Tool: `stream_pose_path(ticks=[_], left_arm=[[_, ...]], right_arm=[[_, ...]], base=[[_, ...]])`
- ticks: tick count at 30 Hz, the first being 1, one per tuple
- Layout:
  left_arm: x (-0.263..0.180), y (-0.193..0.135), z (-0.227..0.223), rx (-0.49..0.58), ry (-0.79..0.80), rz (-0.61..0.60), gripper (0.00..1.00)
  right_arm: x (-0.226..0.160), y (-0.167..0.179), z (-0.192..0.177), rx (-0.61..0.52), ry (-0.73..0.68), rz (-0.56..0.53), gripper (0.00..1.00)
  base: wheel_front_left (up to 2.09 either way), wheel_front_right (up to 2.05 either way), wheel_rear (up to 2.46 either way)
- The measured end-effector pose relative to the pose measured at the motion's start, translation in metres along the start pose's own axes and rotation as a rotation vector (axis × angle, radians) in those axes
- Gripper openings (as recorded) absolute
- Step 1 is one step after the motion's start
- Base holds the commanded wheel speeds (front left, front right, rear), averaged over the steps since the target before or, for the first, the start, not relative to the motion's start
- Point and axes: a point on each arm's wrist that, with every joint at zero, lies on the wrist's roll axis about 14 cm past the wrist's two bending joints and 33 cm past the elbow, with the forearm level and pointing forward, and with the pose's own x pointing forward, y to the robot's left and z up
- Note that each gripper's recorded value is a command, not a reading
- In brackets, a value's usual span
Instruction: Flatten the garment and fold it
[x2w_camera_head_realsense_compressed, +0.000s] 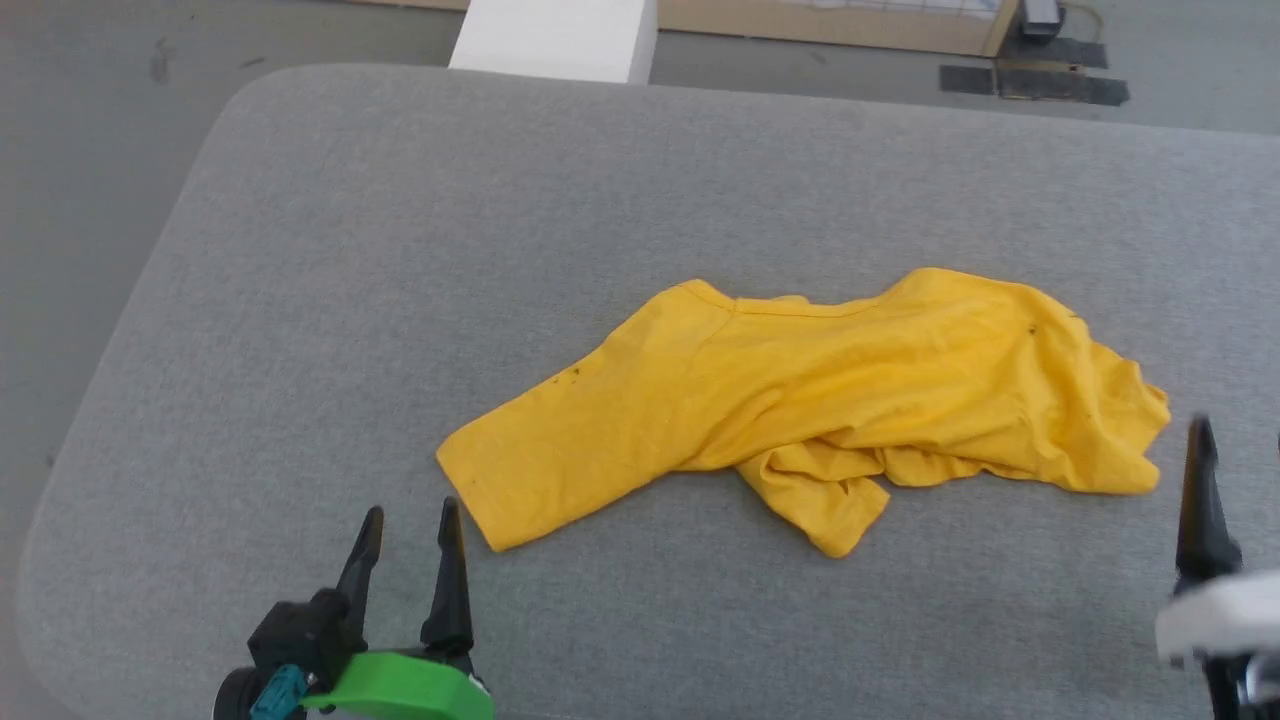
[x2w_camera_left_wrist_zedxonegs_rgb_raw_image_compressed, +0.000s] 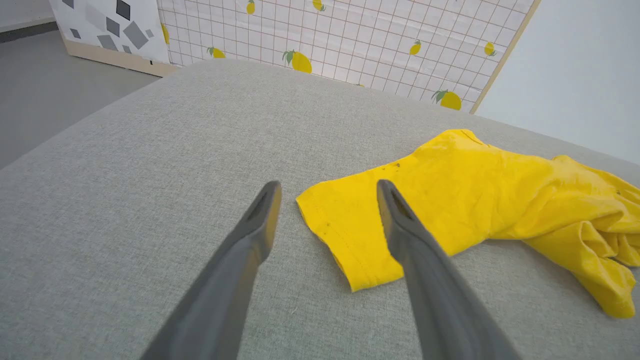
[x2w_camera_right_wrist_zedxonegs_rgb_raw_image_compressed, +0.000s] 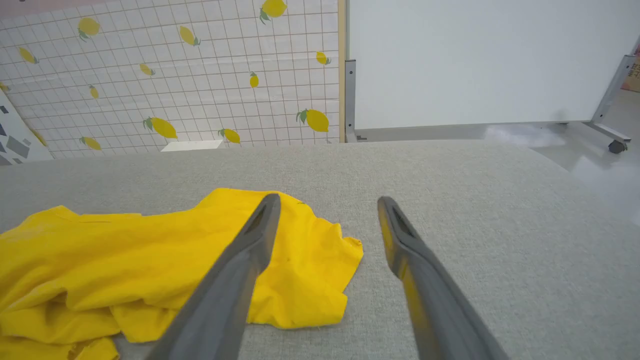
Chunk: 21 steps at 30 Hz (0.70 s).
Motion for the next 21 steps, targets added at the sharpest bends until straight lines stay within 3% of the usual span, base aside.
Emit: stream_pose_path(ticks=[6, 10, 13, 21], left_arm=[[0.003, -0.005, -0.002, 0.032, 0.02, -0.03, 1.0], [0.031, -0.009, 0.001, 0.144, 0.081, -0.099, 1.0], [0.053, -0.007, -0.005, 0.227, 0.177, -0.127, 1.0], [0.066, 0.007, -0.065, 0.305, 0.568, -0.163, 1.0]], right_arm=[[-0.032, -0.015, -0.013, 0.081, 0.018, -0.038, 1.0], [-0.032, -0.016, -0.012, 0.084, 0.01, -0.04, 1.0], [-0.03, -0.016, -0.016, 0.079, 0.021, -0.041, 1.0], [-0.023, -0.013, -0.029, 0.074, 0.065, -0.039, 1.0]], base=[[0.0, 0.0, 0.0], [0.0, 0.0, 0.0], [0.0, 0.0, 0.0], [0.0, 0.0, 0.0]])
